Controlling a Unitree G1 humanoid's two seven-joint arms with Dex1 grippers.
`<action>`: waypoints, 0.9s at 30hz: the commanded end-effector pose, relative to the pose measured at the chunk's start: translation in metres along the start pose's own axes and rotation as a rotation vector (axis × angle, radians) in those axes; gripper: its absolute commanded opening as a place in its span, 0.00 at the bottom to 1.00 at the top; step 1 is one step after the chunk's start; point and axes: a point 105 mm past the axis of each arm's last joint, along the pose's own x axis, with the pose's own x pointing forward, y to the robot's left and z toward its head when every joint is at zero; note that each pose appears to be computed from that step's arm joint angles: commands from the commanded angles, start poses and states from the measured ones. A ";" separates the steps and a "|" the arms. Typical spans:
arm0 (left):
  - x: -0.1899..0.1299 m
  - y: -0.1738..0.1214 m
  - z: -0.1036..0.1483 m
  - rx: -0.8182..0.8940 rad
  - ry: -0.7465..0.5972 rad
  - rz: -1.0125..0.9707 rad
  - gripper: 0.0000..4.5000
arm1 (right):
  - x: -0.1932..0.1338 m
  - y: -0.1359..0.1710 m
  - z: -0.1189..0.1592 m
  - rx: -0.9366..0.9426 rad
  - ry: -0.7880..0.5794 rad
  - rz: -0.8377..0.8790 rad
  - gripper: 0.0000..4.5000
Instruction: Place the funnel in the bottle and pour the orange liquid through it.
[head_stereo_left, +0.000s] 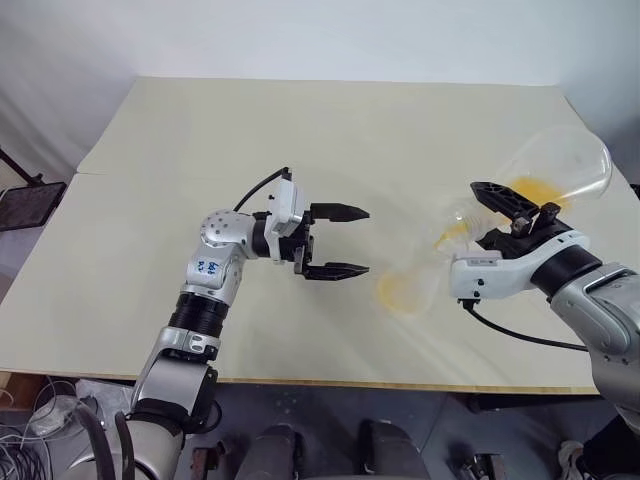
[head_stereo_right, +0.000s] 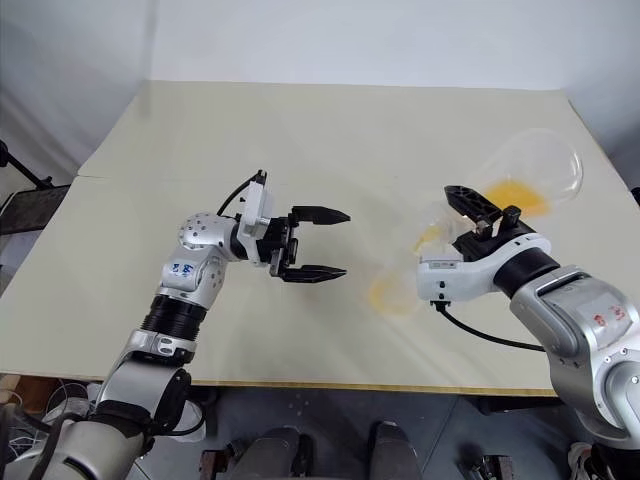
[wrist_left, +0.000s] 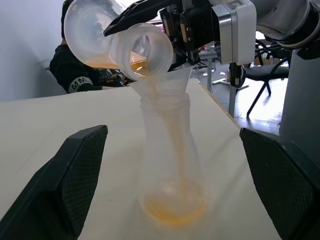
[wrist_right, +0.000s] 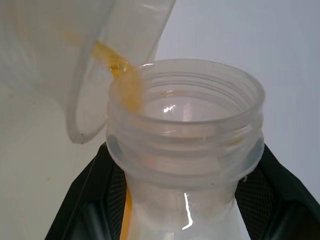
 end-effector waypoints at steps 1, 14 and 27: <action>0.001 -0.001 0.008 0.030 -0.027 -0.002 1.00 | -0.006 -0.020 -0.007 -0.042 0.034 -0.074 0.55; 0.003 0.000 0.007 0.030 -0.036 -0.002 1.00 | -0.006 -0.025 -0.009 -0.073 0.028 -0.078 0.55; 0.006 0.001 0.006 0.029 -0.042 -0.003 1.00 | -0.006 -0.025 -0.009 -0.094 0.010 -0.068 0.55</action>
